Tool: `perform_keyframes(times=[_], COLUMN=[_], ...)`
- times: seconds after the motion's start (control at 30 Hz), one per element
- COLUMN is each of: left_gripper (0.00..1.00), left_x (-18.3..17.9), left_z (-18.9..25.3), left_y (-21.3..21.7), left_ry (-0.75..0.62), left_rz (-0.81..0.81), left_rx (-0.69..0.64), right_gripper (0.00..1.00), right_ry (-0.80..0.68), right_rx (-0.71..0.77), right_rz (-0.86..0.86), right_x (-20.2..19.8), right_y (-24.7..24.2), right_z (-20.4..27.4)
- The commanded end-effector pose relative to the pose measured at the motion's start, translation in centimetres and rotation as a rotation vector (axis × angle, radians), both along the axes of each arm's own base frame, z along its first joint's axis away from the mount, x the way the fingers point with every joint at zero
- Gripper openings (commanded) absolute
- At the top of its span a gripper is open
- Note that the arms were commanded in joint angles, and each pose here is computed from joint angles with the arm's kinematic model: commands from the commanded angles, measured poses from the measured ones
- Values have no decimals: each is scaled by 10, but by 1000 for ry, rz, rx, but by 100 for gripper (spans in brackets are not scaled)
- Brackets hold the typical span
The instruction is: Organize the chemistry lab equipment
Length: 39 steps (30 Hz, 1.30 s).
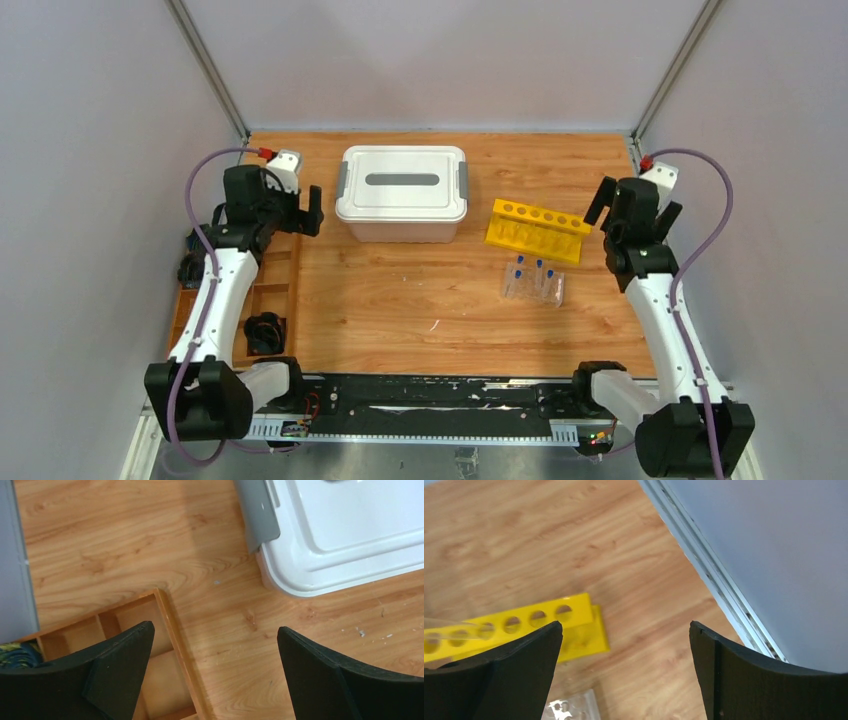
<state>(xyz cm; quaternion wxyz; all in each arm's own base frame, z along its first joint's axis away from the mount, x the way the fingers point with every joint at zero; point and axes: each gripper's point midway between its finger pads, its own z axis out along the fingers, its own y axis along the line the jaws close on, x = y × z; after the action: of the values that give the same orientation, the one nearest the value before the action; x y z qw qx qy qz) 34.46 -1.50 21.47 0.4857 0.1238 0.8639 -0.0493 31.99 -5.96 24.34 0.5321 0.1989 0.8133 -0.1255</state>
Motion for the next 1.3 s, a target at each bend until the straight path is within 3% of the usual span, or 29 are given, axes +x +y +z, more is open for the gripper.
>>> perform_keyframes(times=[0.0,0.2,0.3,0.57,0.9,1.1,1.2,1.27], left_gripper=[100,100,100,100,100,100,100,100], left_x=[7,11,17,26,30,14,3,4], left_z=[-20,-73,-87,-124,-108,-106,-101,-104], left_y=[-3,-7,-10,-8,17,15,12,14], left_ry=[-34,-66,-127,-123,-326,-445,-555,-519], left_rz=[8,25,31,46,168,175,174,185], left_rx=[-40,-95,-127,-136,-78,-68,-77,-66], right_gripper=[100,100,100,99,99,100,100,100], right_ry=[-45,-45,-51,3,-49,-134,-109,-176], right_rx=[-132,-149,-139,-135,-114,-104,-113,-112], right_rz=[-158,-239,-243,-310,-159,8,81,76], right_x=[-14,-18,-14,-18,-5,12,12,6], right_y=[-43,-56,-56,-64,-45,-23,-14,-13], right_z=[-12,-57,-78,-121,-134,-129,-147,-150])
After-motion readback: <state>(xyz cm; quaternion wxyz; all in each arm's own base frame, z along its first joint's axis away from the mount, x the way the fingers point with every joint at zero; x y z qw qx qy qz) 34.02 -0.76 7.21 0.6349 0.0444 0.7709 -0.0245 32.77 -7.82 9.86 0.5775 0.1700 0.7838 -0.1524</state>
